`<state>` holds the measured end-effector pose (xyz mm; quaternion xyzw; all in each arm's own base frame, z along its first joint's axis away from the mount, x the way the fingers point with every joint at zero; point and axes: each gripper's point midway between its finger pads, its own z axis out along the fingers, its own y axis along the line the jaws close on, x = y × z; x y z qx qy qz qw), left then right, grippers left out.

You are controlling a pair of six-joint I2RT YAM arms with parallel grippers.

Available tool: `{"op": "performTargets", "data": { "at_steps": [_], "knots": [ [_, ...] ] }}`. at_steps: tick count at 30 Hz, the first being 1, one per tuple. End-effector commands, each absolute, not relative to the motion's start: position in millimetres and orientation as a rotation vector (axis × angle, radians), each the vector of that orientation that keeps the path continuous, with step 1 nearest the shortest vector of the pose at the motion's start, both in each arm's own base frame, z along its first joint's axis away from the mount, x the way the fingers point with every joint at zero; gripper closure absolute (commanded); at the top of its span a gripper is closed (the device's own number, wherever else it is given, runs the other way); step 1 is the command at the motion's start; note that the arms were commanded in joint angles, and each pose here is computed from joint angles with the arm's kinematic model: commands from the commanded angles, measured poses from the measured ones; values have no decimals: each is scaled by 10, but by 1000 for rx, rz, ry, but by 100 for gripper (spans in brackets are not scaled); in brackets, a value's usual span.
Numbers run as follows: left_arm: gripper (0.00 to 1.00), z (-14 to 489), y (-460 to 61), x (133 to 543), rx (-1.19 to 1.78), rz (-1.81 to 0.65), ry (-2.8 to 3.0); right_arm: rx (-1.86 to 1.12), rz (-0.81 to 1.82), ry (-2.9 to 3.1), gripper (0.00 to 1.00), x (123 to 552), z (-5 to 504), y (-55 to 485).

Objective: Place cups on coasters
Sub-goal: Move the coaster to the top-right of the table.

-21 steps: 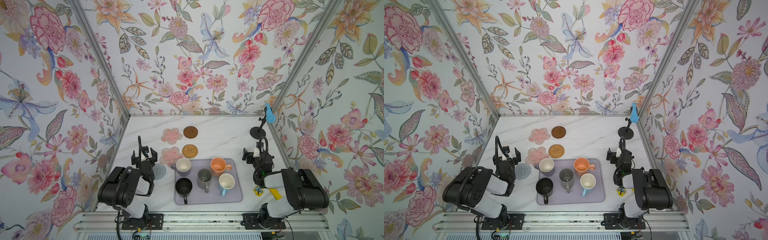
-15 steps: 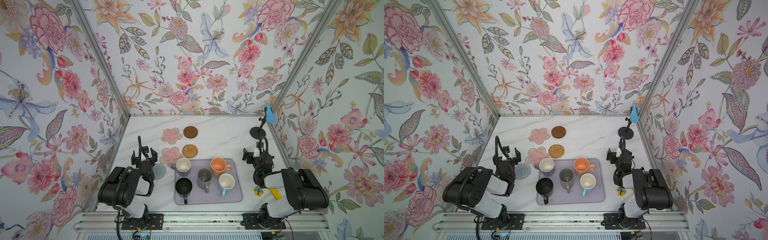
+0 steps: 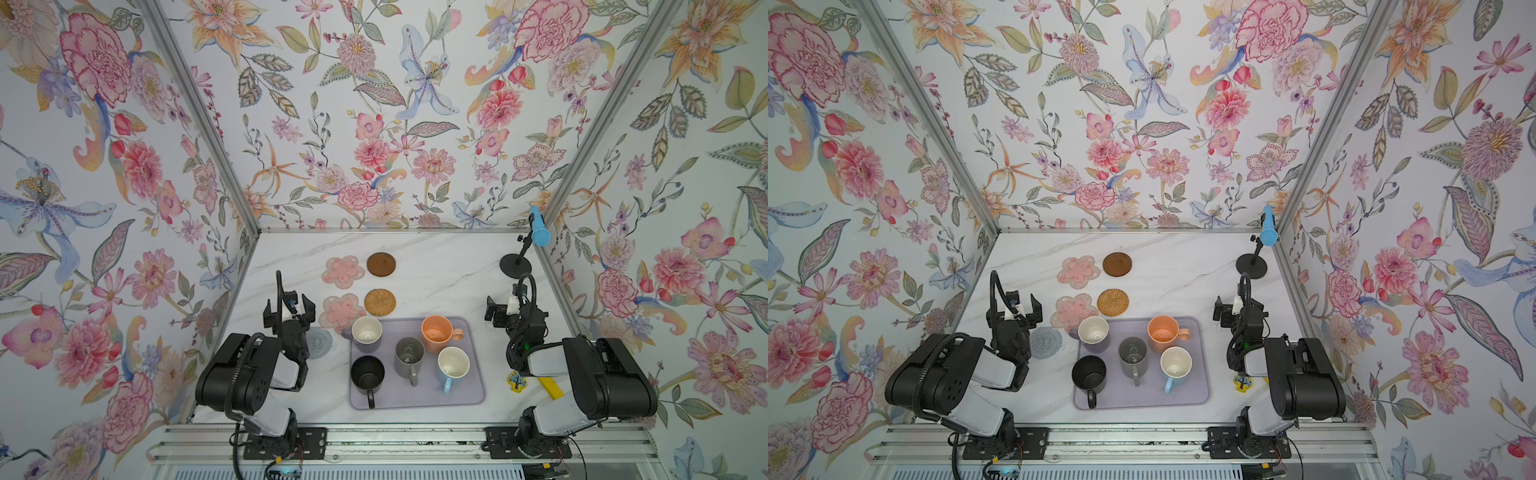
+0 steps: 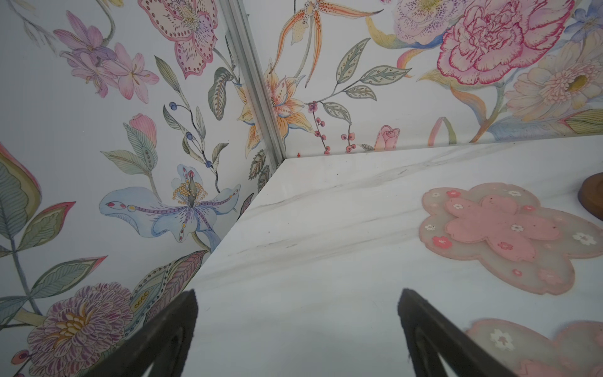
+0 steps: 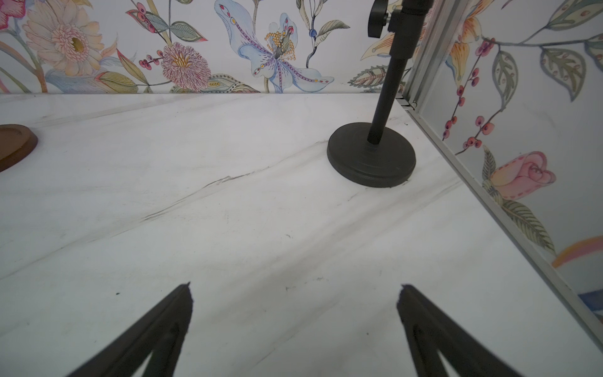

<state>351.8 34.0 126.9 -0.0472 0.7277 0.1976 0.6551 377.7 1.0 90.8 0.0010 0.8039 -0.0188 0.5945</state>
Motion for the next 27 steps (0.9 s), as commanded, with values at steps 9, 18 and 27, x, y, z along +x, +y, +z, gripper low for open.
{"op": "performTargets", "data": {
  "at_steps": [9, 18, 27],
  "knots": [
    [1, 1380, 313, 3572, -98, 421, 1610, -12, -49, 1811, 1, 3871, 1057, 5],
    [1, 1410, 327, 3567, -109, 423, 1599, -13, -44, 1809, 1, 3869, 1063, 9],
    [1, 1625, 390, 3434, -167, 449, 1548, 41, -66, 1882, 1, 3996, 1173, -87]
  ]
}}
